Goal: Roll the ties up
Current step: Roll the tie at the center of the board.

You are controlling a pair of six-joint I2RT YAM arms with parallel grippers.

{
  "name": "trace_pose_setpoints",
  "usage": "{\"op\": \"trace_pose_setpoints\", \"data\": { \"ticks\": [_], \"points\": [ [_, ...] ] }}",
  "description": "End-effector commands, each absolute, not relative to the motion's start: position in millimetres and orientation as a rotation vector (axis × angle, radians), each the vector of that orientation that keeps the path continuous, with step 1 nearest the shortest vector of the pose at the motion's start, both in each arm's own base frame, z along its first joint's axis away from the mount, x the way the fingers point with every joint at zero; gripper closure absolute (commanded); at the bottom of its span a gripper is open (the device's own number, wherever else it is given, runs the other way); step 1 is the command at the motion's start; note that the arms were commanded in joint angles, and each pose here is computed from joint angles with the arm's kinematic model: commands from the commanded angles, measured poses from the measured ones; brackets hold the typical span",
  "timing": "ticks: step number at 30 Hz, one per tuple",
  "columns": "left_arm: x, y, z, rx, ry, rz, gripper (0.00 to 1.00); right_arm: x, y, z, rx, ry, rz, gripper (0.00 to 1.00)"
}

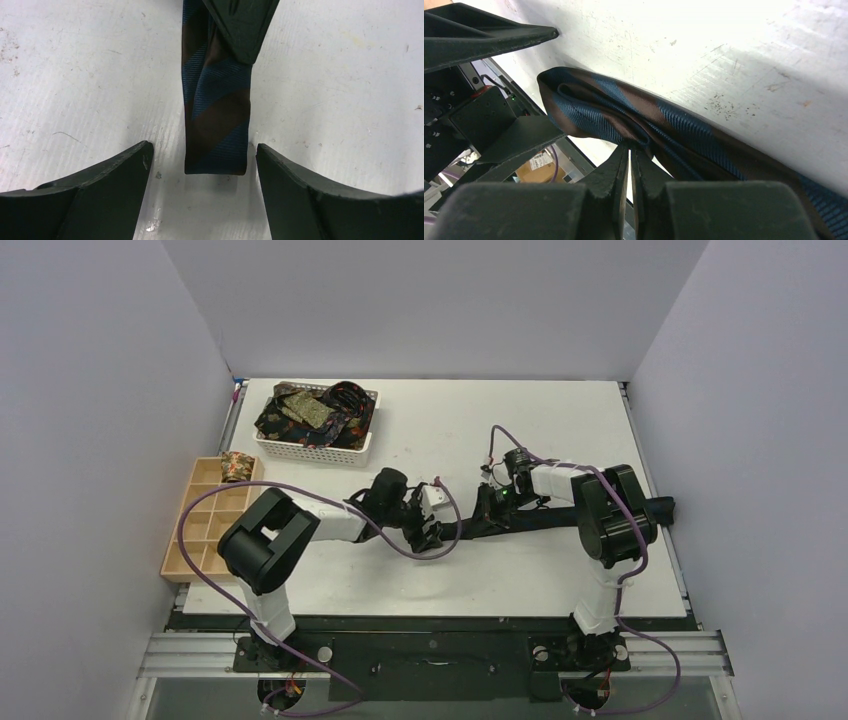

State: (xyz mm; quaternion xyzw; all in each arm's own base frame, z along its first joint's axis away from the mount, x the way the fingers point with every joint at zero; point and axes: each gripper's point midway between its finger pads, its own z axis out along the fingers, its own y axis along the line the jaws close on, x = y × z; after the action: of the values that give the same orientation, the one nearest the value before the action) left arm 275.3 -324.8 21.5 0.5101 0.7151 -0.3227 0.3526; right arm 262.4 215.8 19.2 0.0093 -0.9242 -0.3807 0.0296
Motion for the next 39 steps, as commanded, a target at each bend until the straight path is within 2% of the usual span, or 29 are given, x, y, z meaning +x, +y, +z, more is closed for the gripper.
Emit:
{"op": "trace_pose_setpoints", "data": {
  "ticks": [1, 5, 9, 13, 15, 19, 24, 27, 31, 39],
  "points": [
    [268.3, -332.4, 22.2, 1.382, 1.783, -0.815, 0.26, 256.8, 195.8, -6.8, 0.112, -2.965, -0.936, 0.95],
    [263.6, -345.9, 17.1, 1.434, 1.739, -0.784, 0.26, 259.7, 201.5, 1.6, 0.14, -2.975, -0.976, 0.95],
    [265.7, -359.0, 20.4, 1.459, 1.69, -0.757, 0.31, 262.5, 206.1, 11.7, 0.171, -2.985, -1.015, 0.95],
    [272.7, -364.4, 19.1, 1.461, 1.69, -0.723, 0.44, 263.8, 212.9, 24.9, 0.216, -2.988, -1.081, 0.94],
    [274.5, -364.8, 15.4, 1.461, 1.706, -0.714, 0.54, 265.8, 215.7, 32.1, 0.243, -2.991, -1.115, 0.93],
    [275.7, -360.5, 8.4, 1.452, 1.745, -0.71, 0.65, 271.6, 222.7, 50.9, 0.276, -2.975, -1.222, 0.92],
    [280.8, -355.7, 19.0, 1.373, 1.769, -0.729, 0.67, 288.0, 216.0, 76.4, 0.266, -2.992, -1.322, 0.87],
    [284.0, -355.3, 24.2, 1.333, 1.78, -0.746, 0.64, 301.3, 200.3, 81.6, 0.226, -3.018, -1.311, 0.84],
    [290.1, -354.9, 21.2, 1.28, 1.833, -0.76, 0.63, 310.9, 177.4, 70.3, 0.129, -3.034, -1.241, 0.83],
    [298.7, -351.5, 17.7, 1.236, 1.882, -0.773, 0.62, 302.8, 172.5, 60.2, 0.152, -3.014, -1.186, 0.75]
  ]
}}
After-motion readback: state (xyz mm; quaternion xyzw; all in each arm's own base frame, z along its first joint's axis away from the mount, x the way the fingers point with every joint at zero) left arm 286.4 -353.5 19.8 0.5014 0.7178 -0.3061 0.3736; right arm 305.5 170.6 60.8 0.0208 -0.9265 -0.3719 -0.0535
